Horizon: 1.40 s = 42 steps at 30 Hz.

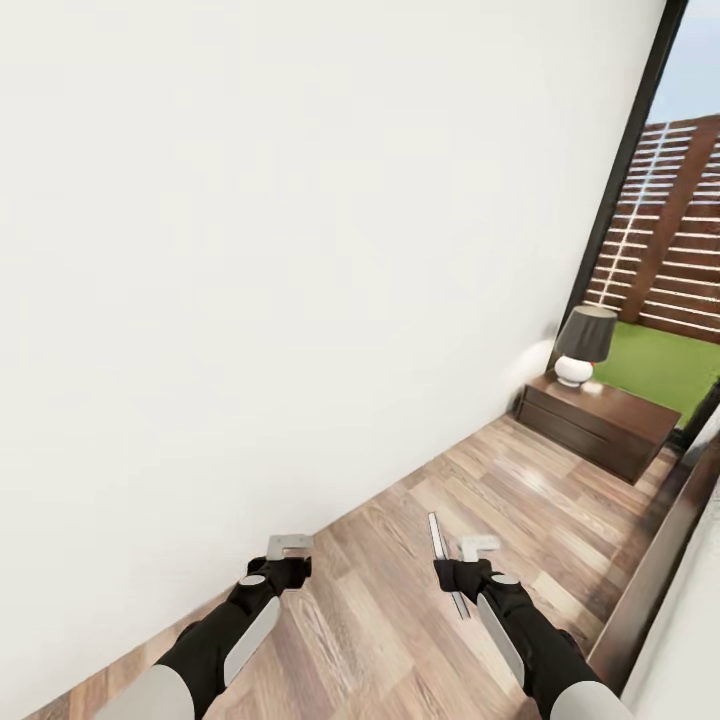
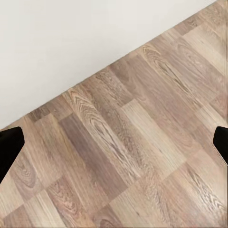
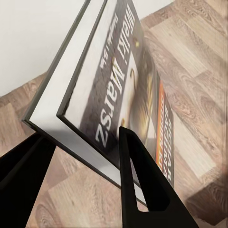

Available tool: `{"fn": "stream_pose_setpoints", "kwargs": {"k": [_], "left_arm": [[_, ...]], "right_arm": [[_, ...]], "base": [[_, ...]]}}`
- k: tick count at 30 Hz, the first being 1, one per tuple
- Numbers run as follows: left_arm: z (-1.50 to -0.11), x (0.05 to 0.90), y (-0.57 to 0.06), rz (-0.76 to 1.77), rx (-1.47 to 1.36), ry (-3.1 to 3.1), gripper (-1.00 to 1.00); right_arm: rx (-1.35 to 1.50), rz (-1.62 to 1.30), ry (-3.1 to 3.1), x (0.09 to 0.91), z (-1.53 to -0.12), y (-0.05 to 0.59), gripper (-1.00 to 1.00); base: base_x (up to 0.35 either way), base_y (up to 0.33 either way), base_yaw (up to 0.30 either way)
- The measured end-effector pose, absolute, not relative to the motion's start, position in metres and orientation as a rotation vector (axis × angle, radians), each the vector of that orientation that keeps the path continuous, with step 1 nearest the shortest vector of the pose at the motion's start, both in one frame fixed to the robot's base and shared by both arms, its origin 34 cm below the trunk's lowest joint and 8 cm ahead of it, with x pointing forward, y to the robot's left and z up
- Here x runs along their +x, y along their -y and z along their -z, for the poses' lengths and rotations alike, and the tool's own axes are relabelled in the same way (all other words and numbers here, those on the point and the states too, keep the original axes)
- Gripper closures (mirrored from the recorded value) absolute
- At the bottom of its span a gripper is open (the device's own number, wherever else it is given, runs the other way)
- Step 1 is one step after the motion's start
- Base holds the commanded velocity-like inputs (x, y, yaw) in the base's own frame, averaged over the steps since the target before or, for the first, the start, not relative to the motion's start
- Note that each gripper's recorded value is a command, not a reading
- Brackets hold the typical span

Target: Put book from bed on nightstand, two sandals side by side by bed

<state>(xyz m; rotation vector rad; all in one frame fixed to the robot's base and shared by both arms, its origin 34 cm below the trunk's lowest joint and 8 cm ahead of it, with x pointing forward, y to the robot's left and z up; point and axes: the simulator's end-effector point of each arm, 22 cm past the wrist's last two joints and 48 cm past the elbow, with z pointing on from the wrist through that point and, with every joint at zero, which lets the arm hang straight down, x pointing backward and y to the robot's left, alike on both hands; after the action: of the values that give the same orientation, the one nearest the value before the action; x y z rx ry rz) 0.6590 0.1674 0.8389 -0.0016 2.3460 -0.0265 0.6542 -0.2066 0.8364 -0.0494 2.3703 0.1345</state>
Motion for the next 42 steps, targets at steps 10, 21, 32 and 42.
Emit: {"fn": "stream_pose_setpoints", "kwargs": {"k": [10,21,32,42], "left_arm": [[-0.8375,0.6584,-0.1675,0.027,-0.004,-2.35,-1.0],[-0.8374,0.6584,-0.1677,0.026,-0.002,-2.35,-1.0],[-0.8389,0.6596,-0.1658,0.026,0.007,-2.342,-1.0],[-0.8388,0.6589,-0.1656,0.027,0.007,-2.344,-1.0]], "right_arm": [[-0.051,-0.136,-2.371,0.6541,-0.8359,0.2062,1.0],[-0.051,-0.136,-2.371,0.6542,-0.8359,0.206,1.0],[-0.051,-0.136,-2.371,0.6544,-0.8357,0.2064,1.0],[-0.051,-0.136,-2.371,0.6541,-0.836,0.2063,1.0]], "base": [[0.309,0.096,-0.282],[0.176,0.285,-0.286],[0.082,0.173,-0.286],[0.15,0.014,-0.286]]}}
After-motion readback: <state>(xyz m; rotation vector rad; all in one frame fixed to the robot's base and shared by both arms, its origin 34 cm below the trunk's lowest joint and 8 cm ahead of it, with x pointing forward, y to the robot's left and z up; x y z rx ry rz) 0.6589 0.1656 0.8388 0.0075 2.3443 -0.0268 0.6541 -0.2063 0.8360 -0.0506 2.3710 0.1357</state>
